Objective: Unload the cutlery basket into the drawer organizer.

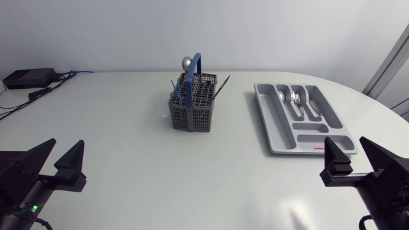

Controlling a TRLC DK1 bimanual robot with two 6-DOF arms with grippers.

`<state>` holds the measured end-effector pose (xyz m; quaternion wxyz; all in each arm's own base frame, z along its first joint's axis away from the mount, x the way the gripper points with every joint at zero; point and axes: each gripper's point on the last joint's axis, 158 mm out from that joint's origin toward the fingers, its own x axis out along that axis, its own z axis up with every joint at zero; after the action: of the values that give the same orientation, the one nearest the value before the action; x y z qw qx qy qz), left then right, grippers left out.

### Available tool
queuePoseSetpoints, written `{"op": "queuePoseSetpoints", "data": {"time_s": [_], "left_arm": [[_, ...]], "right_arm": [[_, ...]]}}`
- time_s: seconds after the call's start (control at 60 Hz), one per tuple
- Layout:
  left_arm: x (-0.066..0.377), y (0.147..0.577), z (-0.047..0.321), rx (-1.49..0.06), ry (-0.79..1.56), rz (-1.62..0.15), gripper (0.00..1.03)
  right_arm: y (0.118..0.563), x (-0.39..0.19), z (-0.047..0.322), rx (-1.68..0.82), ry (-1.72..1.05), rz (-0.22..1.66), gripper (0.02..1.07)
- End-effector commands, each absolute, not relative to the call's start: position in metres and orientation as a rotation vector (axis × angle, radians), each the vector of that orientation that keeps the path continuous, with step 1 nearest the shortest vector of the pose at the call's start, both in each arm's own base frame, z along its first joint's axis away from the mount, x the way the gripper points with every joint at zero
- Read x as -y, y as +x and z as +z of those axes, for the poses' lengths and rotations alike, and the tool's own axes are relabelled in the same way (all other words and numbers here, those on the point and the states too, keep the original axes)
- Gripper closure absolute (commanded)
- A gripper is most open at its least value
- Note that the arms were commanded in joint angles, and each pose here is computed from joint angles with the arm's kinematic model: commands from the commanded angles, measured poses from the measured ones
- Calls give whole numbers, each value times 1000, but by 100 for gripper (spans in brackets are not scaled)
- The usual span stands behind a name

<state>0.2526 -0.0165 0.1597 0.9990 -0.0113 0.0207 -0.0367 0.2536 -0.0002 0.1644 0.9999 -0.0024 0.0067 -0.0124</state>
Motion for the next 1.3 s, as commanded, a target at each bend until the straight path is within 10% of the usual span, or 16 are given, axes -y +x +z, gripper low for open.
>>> {"op": "queuePoseSetpoints", "data": {"time_s": [0.0,0.5,0.75,1.283], "left_arm": [[14,253,154,-46,-23,-62,4],[15,253,157,-31,-34,-66,5],[14,247,220,61,-83,-66,9],[82,329,243,-331,-157,-197,9]], "right_arm": [[254,-2,153,-37,-5,-18,6],[254,-2,154,-32,-3,-15,6],[253,-14,163,-13,15,25,6],[276,-25,194,-101,1,52,7]]}}
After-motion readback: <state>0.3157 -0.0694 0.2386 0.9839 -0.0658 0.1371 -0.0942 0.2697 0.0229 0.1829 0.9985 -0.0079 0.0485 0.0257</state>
